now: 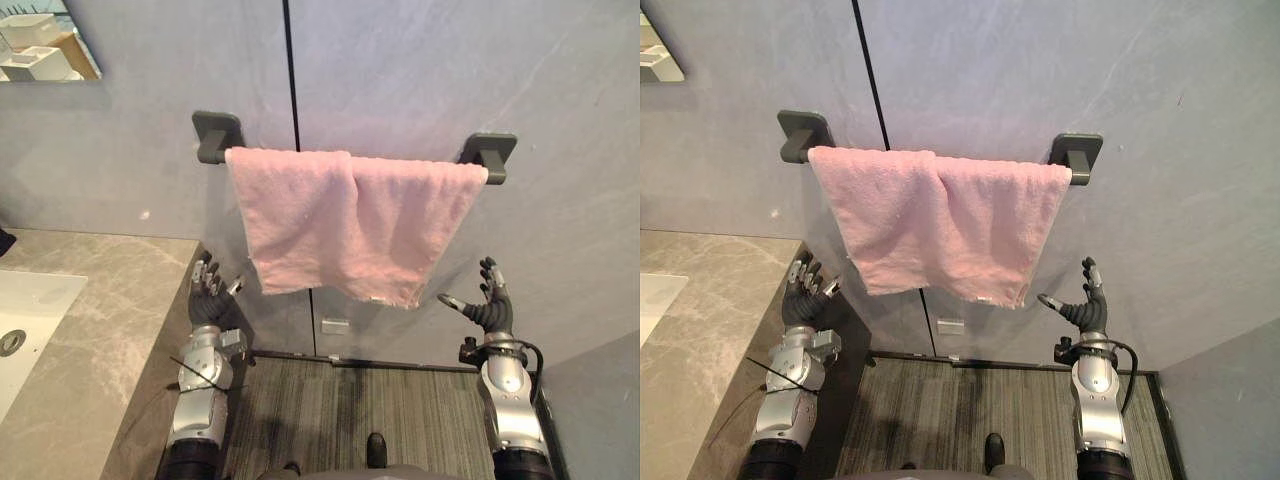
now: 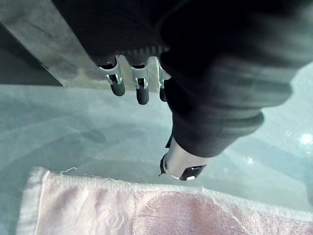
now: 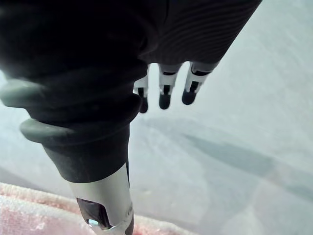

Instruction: Organize washtable

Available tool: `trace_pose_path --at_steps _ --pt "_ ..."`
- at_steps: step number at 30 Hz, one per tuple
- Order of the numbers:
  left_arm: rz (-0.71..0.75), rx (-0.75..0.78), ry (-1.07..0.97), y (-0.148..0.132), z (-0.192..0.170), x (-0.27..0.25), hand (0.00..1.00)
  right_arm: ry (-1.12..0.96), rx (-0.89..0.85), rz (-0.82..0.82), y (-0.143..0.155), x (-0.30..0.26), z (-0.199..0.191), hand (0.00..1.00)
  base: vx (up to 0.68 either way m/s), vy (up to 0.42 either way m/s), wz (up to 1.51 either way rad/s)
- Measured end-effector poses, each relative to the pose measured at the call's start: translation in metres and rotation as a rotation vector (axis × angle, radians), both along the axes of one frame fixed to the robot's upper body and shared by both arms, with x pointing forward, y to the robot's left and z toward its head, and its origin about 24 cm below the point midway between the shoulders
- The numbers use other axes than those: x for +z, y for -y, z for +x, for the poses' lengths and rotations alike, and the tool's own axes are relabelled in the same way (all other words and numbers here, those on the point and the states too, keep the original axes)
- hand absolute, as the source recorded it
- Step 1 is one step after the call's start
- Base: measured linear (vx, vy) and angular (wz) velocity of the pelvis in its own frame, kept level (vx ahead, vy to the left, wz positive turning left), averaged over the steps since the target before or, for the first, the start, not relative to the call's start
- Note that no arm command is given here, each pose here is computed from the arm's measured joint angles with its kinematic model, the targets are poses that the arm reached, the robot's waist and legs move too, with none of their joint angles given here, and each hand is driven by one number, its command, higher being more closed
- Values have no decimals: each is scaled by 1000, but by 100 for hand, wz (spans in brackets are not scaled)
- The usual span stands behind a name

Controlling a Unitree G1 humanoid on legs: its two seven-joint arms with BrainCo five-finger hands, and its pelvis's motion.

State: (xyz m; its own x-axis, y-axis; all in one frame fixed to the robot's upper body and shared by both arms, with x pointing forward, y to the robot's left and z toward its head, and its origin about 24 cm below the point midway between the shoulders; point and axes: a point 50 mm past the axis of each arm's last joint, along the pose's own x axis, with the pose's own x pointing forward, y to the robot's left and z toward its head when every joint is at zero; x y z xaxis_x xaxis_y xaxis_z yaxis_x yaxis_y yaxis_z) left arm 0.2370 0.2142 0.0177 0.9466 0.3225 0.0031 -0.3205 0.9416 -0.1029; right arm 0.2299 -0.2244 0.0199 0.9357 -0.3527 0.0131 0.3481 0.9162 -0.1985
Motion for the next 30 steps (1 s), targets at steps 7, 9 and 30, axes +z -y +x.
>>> trace_pose_path --at_steps 7,9,30 --pt "-72 17 -105 6 -38 -29 0 -67 -52 40 0 -17 -34 0 -11 17 5" --pt "-97 -1 -138 11 -47 -38 0 -113 -48 45 1 -25 -44 0 18 28 12" --pt "-74 -123 -925 30 -146 -166 0 -825 -4 333 -38 -159 -146 0 -22 2 -2"
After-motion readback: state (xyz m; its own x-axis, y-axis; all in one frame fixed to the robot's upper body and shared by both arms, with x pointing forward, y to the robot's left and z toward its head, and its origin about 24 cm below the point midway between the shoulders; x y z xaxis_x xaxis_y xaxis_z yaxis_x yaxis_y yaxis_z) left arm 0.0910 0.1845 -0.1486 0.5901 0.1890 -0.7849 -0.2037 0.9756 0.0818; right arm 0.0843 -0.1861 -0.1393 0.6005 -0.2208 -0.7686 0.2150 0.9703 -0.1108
